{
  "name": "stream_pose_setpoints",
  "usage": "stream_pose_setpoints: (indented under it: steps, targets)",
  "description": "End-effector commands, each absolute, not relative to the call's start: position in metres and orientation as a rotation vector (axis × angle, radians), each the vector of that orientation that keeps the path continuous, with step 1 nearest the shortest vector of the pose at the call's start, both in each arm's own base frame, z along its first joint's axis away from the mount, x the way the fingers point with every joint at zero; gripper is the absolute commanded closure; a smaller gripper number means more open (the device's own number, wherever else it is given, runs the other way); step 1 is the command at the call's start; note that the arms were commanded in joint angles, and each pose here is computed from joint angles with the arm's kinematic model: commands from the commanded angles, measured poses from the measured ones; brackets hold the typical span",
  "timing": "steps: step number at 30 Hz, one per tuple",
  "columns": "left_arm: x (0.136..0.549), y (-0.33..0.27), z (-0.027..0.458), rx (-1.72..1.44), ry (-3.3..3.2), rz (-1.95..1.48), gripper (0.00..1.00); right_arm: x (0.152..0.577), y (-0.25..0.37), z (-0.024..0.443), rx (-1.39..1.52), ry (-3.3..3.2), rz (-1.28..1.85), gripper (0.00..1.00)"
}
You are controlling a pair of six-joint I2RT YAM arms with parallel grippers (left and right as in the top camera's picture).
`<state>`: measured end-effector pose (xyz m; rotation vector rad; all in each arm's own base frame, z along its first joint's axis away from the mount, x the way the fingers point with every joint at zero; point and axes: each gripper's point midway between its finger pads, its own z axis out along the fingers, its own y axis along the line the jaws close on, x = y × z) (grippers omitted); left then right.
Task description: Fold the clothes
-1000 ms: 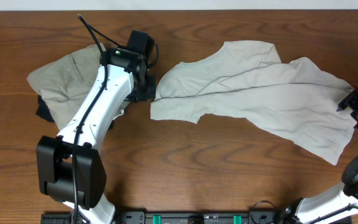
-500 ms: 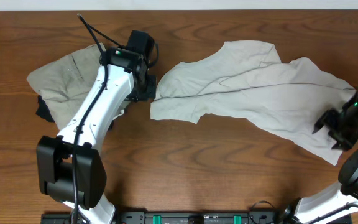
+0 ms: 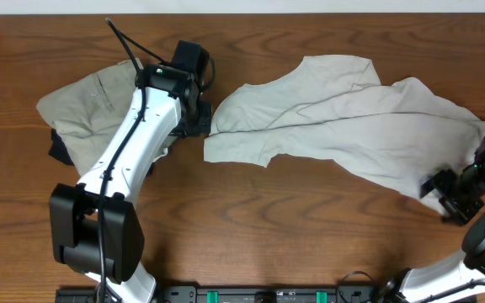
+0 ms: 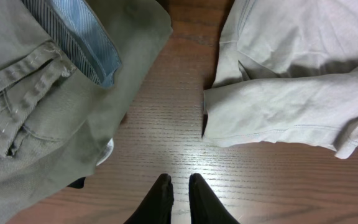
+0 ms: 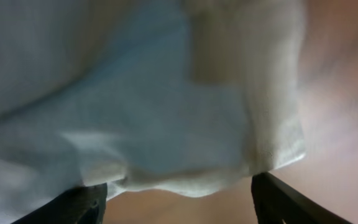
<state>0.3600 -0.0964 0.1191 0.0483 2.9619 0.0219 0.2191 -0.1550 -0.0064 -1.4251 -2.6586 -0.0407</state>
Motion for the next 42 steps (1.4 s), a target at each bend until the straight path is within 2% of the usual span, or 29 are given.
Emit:
stream_pose_setpoints:
  steps: [1, 2, 5, 6, 9, 11, 17, 22, 34, 39, 40, 42]
  targets:
    - [0.362, -0.093, 0.119, 0.055, 2.959, 0.041, 0.87, 0.218, -0.168, -0.017, -1.533, -2.63, 0.041, 0.35]
    - [0.362, -0.093, 0.119, 0.055, 2.959, 0.041, 0.86, 0.221, -0.169, -0.017, -1.541, -2.635, 0.034, 0.42]
    - [0.362, -0.093, 0.119, 0.055, 2.96, 0.041, 0.86, 0.226, -0.169, -0.01, -1.552, -2.656, 0.007, 0.84]
    - [0.362, -0.093, 0.119, 0.055, 2.959, 0.041, 0.86, 0.229, -0.169, -0.006, -1.549, -2.676, -0.005, 0.91]
    - [0.362, -0.093, 0.119, 0.055, 2.958, 0.041, 0.85, 0.237, -0.165, 0.015, -1.536, -2.741, -0.07, 0.98]
    - [0.362, -0.093, 0.119, 0.055, 2.958, 0.041, 0.85, 0.241, -0.165, 0.035, -1.54, -2.79, -0.082, 0.98]
    - [0.362, -0.093, 0.119, 0.055, 2.959, 0.04, 0.85, 0.255, -0.176, 0.098, -1.603, -2.986, -0.04, 0.98]
    - [0.36, -0.101, 0.118, 0.061, 2.97, -0.021, 0.85, 0.257, -0.176, 0.13, -1.625, -3.097, -0.016, 0.97]
    - [0.349, -0.136, 0.114, 0.182, 2.976, -0.099, 0.85, 0.258, -0.171, 0.131, -1.617, -3.099, -0.06, 0.96]
    - [0.348, -0.151, 0.115, 0.239, 2.953, -0.112, 0.83, 0.243, -0.169, 0.108, -1.587, -3.004, -0.016, 0.92]
    - [0.348, -0.153, 0.115, 0.244, 2.952, -0.113, 0.83, 0.24, -0.168, 0.1, -1.575, -2.975, -0.014, 0.81]
    - [0.347, -0.154, 0.115, 0.251, 2.955, -0.113, 0.83, 0.229, -0.165, 0.079, -1.547, -2.902, 0.01, 0.51]
